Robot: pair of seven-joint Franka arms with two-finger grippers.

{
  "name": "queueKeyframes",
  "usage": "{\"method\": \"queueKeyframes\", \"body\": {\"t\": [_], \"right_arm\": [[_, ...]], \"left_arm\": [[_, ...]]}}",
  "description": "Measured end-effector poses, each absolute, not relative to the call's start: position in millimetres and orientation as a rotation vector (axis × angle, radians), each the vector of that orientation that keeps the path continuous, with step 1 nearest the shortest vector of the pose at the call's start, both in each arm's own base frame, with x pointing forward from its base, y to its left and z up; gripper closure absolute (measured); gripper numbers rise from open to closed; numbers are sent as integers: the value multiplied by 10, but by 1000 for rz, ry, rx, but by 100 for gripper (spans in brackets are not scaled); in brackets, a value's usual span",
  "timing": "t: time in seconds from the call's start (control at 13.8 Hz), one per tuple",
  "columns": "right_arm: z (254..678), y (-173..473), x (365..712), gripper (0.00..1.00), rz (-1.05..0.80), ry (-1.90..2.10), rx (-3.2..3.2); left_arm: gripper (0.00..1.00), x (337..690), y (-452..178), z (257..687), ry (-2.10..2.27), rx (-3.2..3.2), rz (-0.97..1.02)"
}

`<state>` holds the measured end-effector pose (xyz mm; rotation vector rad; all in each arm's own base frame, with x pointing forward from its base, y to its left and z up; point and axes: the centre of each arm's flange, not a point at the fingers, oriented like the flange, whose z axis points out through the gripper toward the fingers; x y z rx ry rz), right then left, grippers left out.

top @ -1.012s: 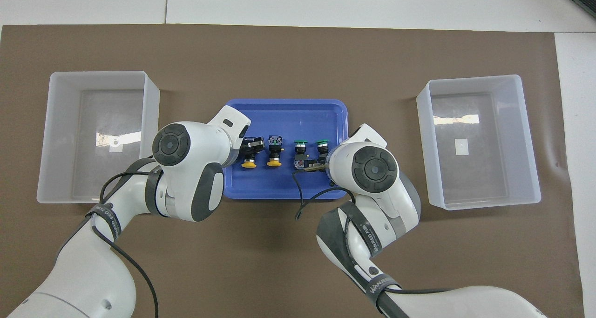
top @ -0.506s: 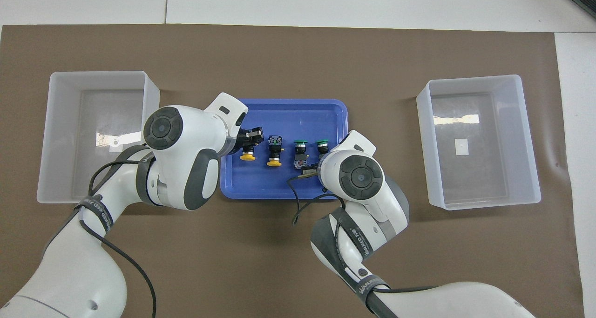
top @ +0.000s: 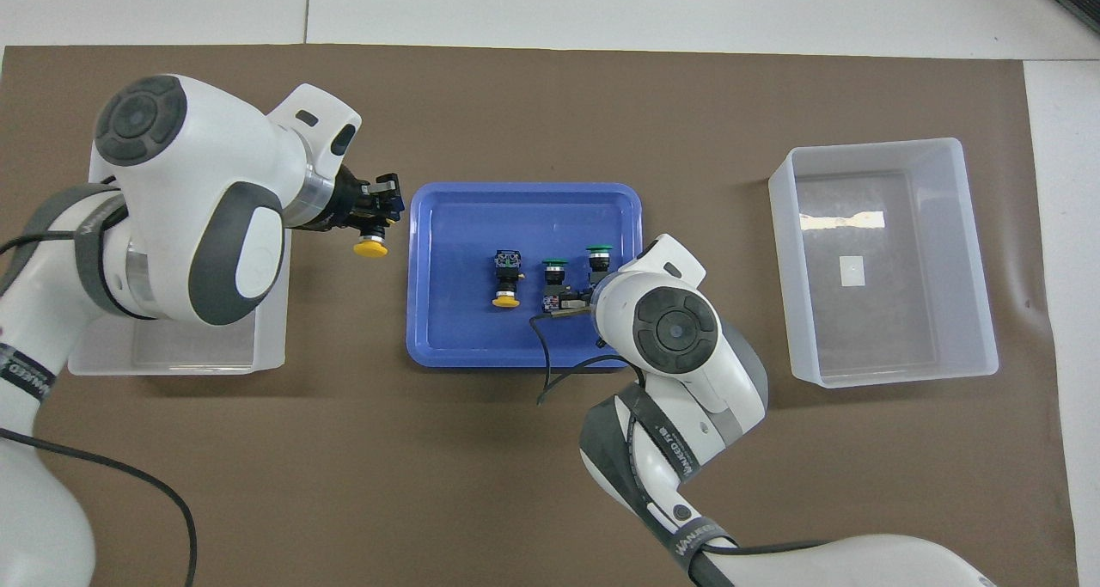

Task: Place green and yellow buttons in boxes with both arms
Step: 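Carry the yellow button to the near box while the right gripper carries green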

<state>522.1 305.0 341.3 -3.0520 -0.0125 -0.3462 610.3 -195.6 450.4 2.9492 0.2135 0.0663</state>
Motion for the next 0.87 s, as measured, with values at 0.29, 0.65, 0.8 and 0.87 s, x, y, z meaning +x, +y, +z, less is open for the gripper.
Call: {"method": "queueKeyframes", "body": {"t": [0.29, 0.65, 0.8, 0.87], "right_arm": [[4114, 2513, 5307, 61, -368, 125, -3067], [4642, 1467, 5374, 61, -361, 172, -3122], [4613, 970, 5343, 61, -337, 114, -3154], [4555, 765, 5318, 61, -315, 82, -3167]], "left_arm": [[56, 6299, -1247, 4756, 241, 3017, 97], [56, 6405, -209, 4680, 164, 3040, 106], [56, 6373, 41, 4524, 165, 3044, 104], [56, 6341, 85, 4402, 159, 3046, 105]]}}
